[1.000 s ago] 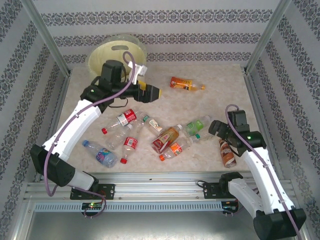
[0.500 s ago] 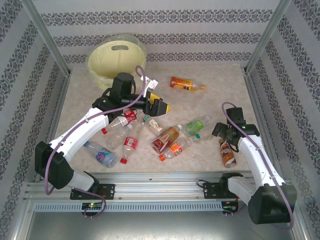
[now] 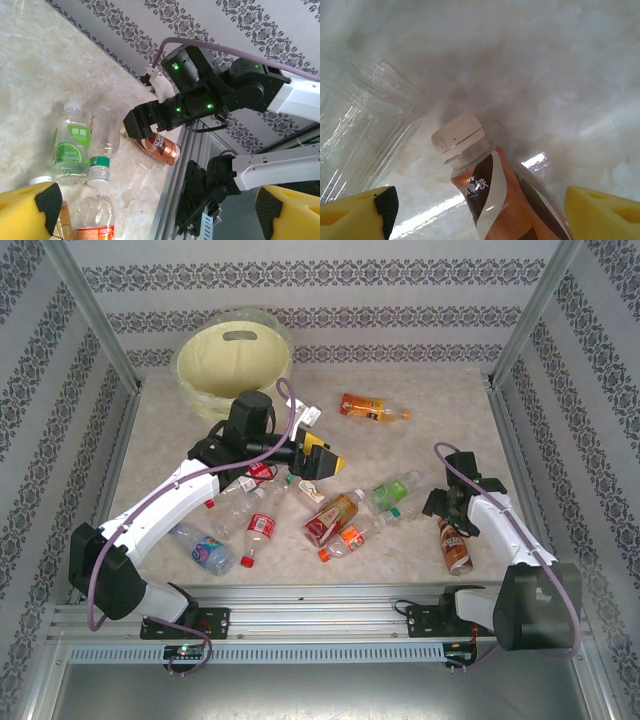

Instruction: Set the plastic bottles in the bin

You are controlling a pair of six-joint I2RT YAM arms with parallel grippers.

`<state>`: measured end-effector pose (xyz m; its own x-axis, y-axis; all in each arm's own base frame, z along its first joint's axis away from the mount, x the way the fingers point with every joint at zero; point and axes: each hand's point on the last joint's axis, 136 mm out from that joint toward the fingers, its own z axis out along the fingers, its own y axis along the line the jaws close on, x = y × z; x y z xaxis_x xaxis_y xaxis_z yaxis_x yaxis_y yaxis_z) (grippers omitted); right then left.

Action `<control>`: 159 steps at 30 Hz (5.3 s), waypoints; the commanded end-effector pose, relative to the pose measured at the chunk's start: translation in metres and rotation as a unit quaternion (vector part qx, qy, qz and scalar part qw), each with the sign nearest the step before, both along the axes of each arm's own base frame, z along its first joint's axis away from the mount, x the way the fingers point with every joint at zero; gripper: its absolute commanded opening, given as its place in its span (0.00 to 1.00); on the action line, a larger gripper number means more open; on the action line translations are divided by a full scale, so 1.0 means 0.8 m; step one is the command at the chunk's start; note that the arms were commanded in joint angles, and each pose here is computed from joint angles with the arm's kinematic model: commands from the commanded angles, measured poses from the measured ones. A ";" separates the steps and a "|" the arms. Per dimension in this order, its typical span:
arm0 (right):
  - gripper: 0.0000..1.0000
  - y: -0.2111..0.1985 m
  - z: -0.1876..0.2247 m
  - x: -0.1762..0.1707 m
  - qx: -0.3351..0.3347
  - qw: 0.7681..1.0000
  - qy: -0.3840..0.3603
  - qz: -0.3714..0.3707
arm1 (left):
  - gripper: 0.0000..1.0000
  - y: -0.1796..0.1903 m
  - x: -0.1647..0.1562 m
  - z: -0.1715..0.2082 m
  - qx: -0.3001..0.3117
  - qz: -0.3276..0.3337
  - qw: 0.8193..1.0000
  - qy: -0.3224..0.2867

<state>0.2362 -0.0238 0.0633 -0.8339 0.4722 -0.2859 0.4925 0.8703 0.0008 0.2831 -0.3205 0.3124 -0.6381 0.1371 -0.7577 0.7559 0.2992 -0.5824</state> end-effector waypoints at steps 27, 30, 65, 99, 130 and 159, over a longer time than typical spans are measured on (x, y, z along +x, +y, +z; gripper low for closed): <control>0.54 -0.011 -0.045 -0.006 0.014 0.997 0.073 -0.023 | 1.00 -0.010 -0.021 0.000 0.014 -0.023 0.999 -0.020; 0.51 -0.011 -0.044 -0.005 0.020 0.997 0.070 -0.028 | 1.00 -0.010 -0.021 0.001 0.013 -0.023 0.999 -0.021; 0.33 0.052 0.111 0.045 0.114 0.975 -0.183 0.054 | 1.00 -0.021 -0.014 -0.009 0.009 -0.010 1.000 0.010; 0.30 0.274 0.381 0.075 0.343 0.782 -0.477 0.208 | 0.83 -0.079 -0.060 -0.019 -0.070 -0.101 0.991 0.045; 0.98 0.242 0.387 -0.017 0.281 0.763 -0.487 0.318 | 0.51 -0.018 -0.010 0.005 0.013 0.009 0.999 -0.032; 0.98 0.238 0.453 -0.045 0.221 0.713 -0.533 0.399 | 0.52 0.222 0.199 0.069 0.329 0.340 0.872 -0.131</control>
